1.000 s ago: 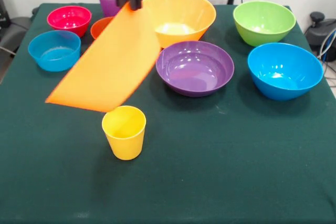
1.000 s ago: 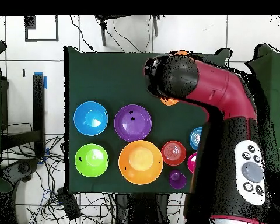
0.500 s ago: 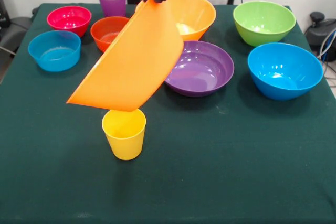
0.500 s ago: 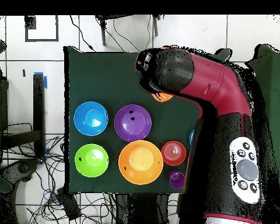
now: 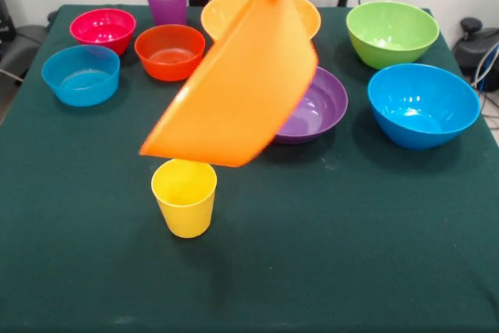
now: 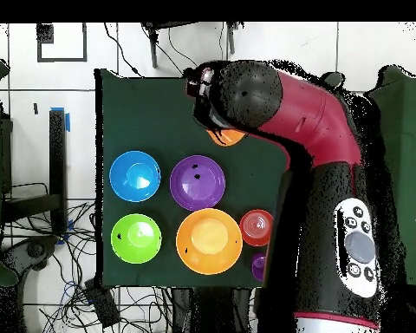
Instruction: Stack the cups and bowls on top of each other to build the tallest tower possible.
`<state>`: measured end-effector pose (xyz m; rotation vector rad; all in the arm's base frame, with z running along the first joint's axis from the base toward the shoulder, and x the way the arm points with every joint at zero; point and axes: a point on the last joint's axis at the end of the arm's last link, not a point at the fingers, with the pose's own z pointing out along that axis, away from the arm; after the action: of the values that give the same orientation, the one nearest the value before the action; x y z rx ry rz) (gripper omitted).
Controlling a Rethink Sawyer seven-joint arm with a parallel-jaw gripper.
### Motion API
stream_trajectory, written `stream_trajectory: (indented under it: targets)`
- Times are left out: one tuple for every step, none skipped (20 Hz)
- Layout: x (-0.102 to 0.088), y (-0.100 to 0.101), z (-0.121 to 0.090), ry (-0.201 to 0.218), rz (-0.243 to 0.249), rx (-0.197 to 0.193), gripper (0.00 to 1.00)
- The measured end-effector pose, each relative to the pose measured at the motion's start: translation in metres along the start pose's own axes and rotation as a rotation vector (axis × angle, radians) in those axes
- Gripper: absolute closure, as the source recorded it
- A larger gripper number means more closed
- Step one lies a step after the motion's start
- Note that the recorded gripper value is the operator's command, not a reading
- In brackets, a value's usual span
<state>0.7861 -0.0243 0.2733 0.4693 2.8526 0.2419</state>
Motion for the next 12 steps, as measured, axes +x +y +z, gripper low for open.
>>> stream_trajectory:
  targets:
    - [-0.001, 0.003, 0.000, 0.001, 0.005, -0.011, 1.00]
    - [-0.002, 0.006, -0.001, 0.002, 0.011, -0.023, 1.00]
    - [-0.003, 0.012, -0.001, 0.004, 0.021, -0.046, 1.00]
    - [-0.004, 0.017, -0.002, 0.006, 0.027, -0.062, 1.00]
    - [-0.005, 0.021, -0.002, 0.006, 0.032, -0.077, 1.00]
    - [-0.006, 0.026, -0.002, 0.007, 0.036, -0.091, 1.00]
    - [-0.008, 0.036, -0.003, 0.004, 0.044, -0.121, 1.00]
    - [-0.009, 0.041, -0.004, 0.001, 0.049, -0.138, 1.00]
    - [-0.010, 0.044, -0.004, -0.001, 0.050, -0.145, 1.00]
    - [-0.011, 0.049, -0.004, -0.004, 0.053, -0.161, 1.00]
    - [-0.013, 0.055, -0.004, -0.008, 0.056, -0.177, 1.00]
    - [-0.014, 0.059, -0.005, -0.010, 0.059, -0.190, 1.00]
